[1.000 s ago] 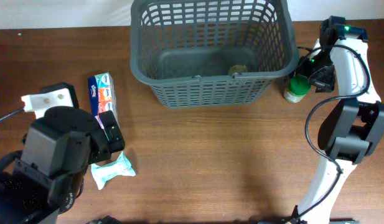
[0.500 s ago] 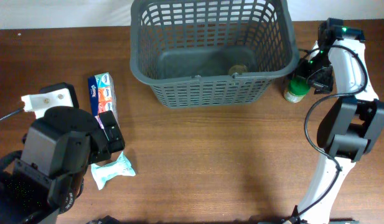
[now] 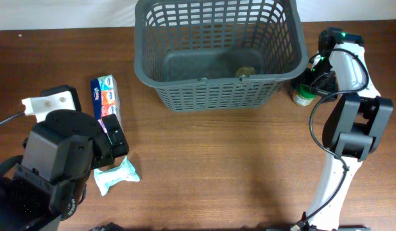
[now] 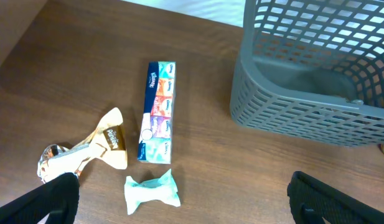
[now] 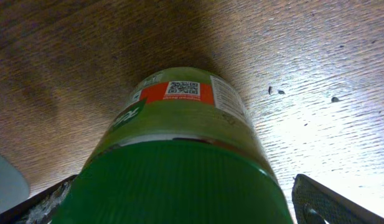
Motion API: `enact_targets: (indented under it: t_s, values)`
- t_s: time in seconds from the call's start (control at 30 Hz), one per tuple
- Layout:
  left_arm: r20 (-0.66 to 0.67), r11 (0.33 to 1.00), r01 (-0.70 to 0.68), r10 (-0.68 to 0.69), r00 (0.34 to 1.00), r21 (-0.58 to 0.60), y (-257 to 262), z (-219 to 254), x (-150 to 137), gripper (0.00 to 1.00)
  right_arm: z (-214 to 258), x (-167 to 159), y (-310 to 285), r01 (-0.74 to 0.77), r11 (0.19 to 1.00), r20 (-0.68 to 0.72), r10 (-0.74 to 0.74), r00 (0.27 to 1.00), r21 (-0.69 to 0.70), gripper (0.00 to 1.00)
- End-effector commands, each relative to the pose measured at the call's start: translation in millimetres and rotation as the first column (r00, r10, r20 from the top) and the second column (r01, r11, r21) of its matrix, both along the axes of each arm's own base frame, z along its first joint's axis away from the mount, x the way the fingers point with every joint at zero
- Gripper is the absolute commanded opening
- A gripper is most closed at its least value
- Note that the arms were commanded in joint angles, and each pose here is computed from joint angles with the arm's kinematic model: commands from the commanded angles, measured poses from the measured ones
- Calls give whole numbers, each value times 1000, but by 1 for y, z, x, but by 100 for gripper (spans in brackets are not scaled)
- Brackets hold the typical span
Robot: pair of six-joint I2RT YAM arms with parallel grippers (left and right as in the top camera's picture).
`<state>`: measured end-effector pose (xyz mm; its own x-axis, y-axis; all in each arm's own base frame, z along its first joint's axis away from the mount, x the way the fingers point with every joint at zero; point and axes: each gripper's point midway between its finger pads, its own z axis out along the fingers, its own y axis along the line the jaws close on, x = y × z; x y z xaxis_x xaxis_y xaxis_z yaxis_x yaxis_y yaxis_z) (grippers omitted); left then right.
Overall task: Pack container
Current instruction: 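Lower the right gripper around the green jar and close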
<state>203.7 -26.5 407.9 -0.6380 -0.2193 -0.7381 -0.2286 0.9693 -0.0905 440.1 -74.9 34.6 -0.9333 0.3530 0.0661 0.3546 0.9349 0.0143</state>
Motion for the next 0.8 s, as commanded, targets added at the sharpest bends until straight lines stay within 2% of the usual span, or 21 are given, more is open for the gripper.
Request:
enact_targets:
  t_s: [0.0,0.77]
  values:
    - [-5,1000,6,-6,1000,11,1,-1,0,100,-6,-4,3,-29,999,-30,28,999,-41,99]
    - [-5,1000,7,-7,1000,11,1,-1,0,100,-12,-5,3,-31,999,-41,29,999,-39,99]
